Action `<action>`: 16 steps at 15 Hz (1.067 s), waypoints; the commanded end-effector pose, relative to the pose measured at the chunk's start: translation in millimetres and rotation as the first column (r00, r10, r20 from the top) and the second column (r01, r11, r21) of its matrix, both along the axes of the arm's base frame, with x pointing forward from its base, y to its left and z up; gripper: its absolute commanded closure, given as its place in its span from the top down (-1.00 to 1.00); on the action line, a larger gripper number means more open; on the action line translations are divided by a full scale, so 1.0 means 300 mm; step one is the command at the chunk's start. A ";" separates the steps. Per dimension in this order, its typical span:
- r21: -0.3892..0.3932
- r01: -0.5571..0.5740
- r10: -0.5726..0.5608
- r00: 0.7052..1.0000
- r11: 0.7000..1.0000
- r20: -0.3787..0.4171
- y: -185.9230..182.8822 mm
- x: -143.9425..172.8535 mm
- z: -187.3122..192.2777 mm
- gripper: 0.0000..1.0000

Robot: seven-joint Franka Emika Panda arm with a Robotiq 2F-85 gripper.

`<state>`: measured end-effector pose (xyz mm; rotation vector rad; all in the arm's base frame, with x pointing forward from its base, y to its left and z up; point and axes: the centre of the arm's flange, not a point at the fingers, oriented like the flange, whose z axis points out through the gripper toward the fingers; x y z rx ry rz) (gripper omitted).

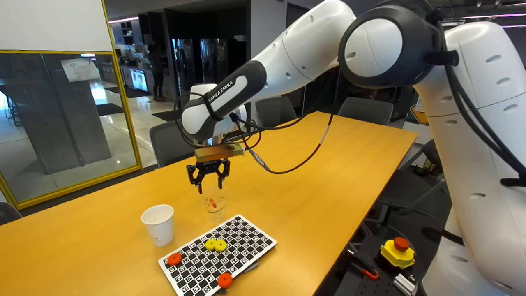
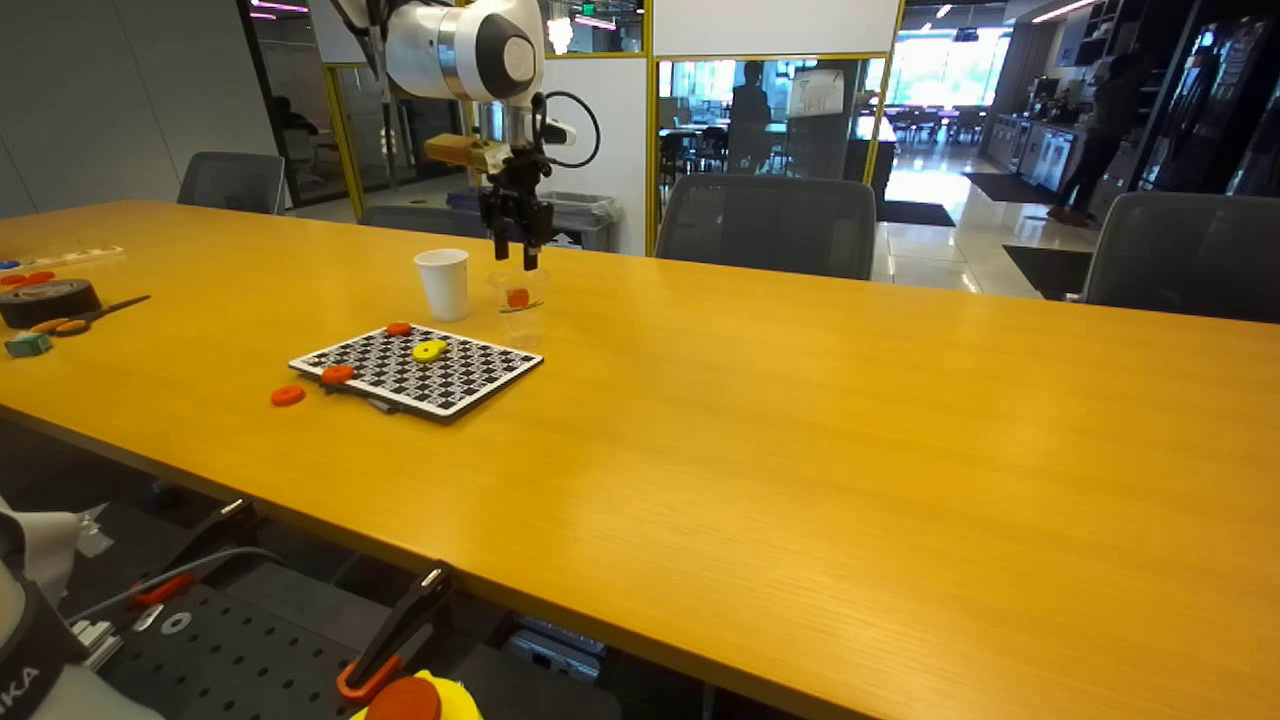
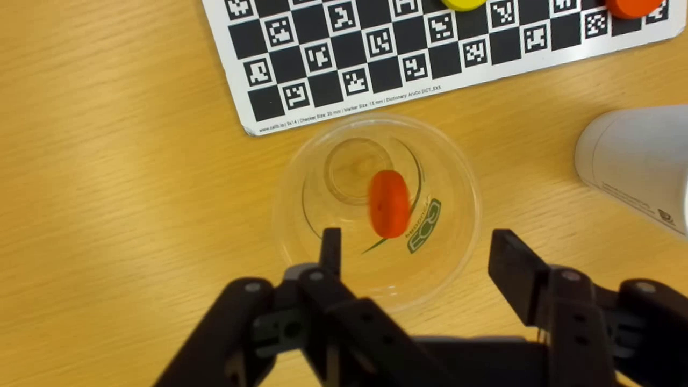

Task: Put the yellow objects in the white cup and put the orange objects in the colourless cup

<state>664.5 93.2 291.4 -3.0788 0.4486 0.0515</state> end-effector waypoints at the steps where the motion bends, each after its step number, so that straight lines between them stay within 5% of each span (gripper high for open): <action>1: 0.006 0.009 -0.009 1.000 1.000 -0.008 0.000 -0.009 0.066 1.00; 8: -0.013 -0.030 0.030 1.000 0.999 -0.001 0.107 -0.261 0.188 1.00; 13: 0.012 -0.095 0.095 0.995 0.995 -0.012 0.238 -0.474 0.137 1.00; 16: 0.000 -0.165 0.164 0.985 0.986 0.051 0.295 -0.548 0.074 1.00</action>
